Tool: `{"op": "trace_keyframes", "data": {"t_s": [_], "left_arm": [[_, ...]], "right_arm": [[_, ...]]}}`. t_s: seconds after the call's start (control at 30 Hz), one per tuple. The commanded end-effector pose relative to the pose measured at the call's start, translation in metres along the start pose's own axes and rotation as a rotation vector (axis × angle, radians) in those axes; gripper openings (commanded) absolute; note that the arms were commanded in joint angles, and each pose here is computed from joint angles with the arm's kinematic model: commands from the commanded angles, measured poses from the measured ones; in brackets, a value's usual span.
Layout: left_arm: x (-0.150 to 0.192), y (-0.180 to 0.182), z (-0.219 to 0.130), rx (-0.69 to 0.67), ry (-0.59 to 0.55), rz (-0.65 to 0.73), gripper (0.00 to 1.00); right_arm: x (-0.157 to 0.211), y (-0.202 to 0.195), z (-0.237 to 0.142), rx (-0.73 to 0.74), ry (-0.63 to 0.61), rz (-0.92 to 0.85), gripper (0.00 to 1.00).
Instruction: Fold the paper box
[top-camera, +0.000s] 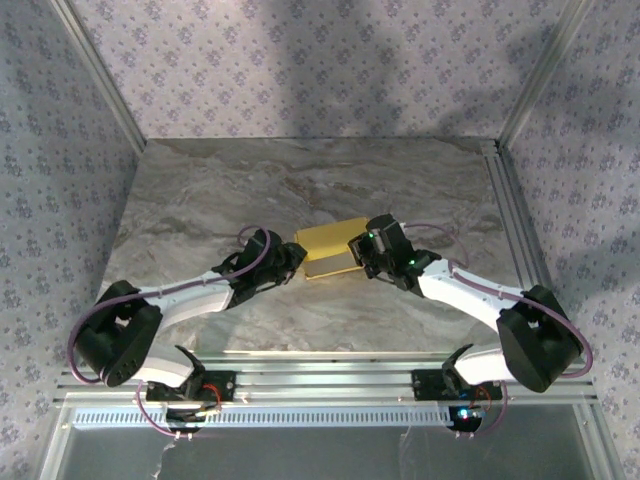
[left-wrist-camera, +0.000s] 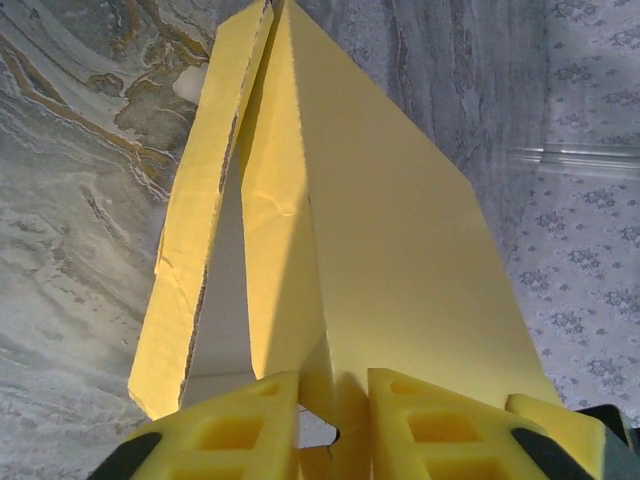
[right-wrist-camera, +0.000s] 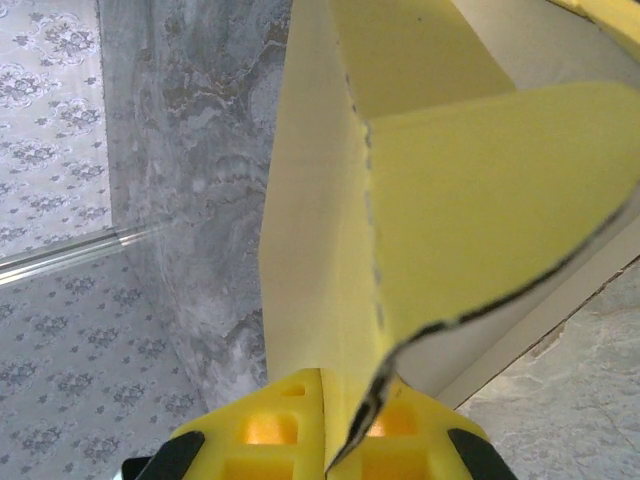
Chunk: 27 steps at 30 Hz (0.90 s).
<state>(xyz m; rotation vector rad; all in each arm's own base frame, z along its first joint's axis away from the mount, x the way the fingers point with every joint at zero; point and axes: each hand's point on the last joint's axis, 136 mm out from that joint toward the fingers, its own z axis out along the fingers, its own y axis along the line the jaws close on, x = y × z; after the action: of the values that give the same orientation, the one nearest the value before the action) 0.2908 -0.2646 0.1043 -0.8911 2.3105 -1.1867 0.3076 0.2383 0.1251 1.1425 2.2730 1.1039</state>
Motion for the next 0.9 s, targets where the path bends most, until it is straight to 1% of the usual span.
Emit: {"op": "trace_keyframes", "data": {"t_s": [0.0, 0.1, 0.27, 0.43, 0.57, 0.6, 0.63, 0.67, 0.77, 0.87], "left_arm": [[-0.004, -0.033, 0.002, 0.093, -0.017, -0.035, 0.17], [-0.004, -0.034, 0.003, 0.092, -0.015, -0.036, 0.13], [-0.003, -0.032, 0.004, 0.087, -0.013, -0.039, 0.08], [-0.004, -0.031, 0.002, 0.086, -0.016, -0.038, 0.0], [-0.004, -0.03, 0.0, 0.081, -0.018, -0.027, 0.01], [-0.003, -0.031, -0.001, 0.081, -0.013, -0.018, 0.09], [-0.003, -0.03, -0.003, 0.076, -0.01, -0.007, 0.24], [-0.003, -0.028, -0.006, 0.069, -0.01, 0.004, 0.34], [-0.008, -0.019, -0.017, 0.036, -0.024, 0.046, 0.43], [-0.015, -0.007, -0.03, -0.007, -0.045, 0.084, 0.45]], "right_arm": [[0.018, -0.017, 0.003, 0.052, 0.081, -0.005, 0.0], [0.018, -0.018, 0.003, 0.053, 0.083, -0.004, 0.0], [0.018, -0.018, 0.003, 0.052, 0.084, -0.002, 0.0], [0.018, -0.021, 0.004, 0.06, 0.083, 0.0, 0.0], [0.016, -0.023, 0.004, 0.066, 0.079, 0.002, 0.0], [0.016, -0.024, 0.004, 0.069, 0.079, 0.003, 0.0], [0.015, -0.025, 0.005, 0.074, 0.077, 0.004, 0.0], [0.013, -0.027, 0.005, 0.078, 0.074, 0.006, 0.0], [0.01, -0.031, 0.005, 0.089, 0.069, 0.013, 0.0], [0.008, -0.035, 0.003, 0.101, 0.06, 0.009, 0.0]]}}
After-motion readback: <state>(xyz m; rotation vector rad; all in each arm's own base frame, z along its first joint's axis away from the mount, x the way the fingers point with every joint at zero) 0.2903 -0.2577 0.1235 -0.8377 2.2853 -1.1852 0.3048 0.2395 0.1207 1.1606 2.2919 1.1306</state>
